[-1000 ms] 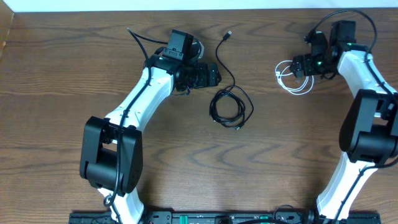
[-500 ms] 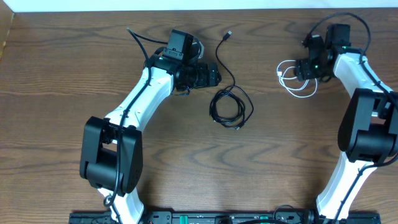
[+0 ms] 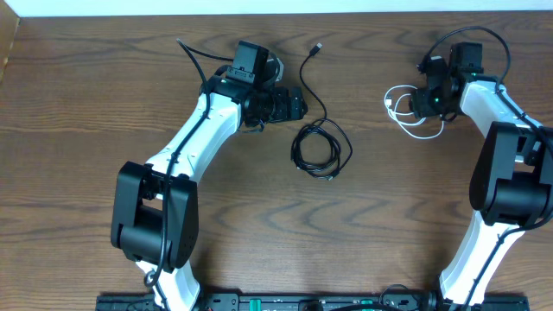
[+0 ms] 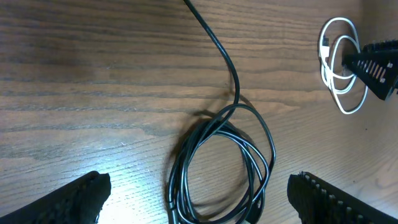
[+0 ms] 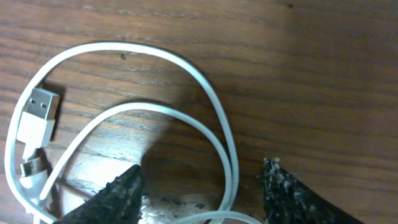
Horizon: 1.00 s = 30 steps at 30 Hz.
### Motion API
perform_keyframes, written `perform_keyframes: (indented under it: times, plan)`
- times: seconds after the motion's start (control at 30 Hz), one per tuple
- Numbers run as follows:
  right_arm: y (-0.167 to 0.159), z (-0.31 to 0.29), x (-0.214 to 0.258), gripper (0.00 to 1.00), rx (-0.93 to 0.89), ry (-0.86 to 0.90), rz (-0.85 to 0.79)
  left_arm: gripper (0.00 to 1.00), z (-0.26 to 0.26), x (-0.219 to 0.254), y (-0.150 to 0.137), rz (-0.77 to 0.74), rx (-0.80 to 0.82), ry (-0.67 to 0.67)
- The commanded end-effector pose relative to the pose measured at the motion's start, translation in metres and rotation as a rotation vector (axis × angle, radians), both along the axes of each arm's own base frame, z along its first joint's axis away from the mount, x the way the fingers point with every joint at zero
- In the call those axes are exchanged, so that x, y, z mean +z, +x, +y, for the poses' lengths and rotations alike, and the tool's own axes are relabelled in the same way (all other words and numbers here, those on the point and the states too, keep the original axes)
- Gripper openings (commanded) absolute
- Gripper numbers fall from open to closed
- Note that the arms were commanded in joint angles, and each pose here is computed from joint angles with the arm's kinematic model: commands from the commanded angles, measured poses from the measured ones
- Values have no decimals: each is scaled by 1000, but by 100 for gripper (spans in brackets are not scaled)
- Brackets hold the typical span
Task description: Untangle cables
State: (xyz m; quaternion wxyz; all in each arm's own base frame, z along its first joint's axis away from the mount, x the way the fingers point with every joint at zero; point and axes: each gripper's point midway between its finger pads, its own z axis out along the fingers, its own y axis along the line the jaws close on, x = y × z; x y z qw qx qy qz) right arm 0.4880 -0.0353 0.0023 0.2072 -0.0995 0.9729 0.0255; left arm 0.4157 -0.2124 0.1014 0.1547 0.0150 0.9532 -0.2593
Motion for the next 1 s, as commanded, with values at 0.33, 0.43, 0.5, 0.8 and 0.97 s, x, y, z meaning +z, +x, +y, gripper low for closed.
perform_keyframes:
  times: [0.33, 0.43, 0.5, 0.8, 0.97]
  plan:
    - [-53, -18, -44, 1, -259, -53, 175, 96, 1, 3, 0, -15, -8, 9]
    - [-48, -27, -34, 1, -352, -67, 156, 95, 1, 4, 1, -17, -7, 8]
    - [-40, -31, -17, 1, -395, -52, 136, 95, 1, 4, 1, -21, -7, 7]
    - [7, -84, 133, 1, -577, 16, -110, 95, 0, 5, 3, -31, -7, 4]
    - [25, -121, 213, 1, -642, 45, -291, 95, 0, 5, 4, -33, -7, 3]
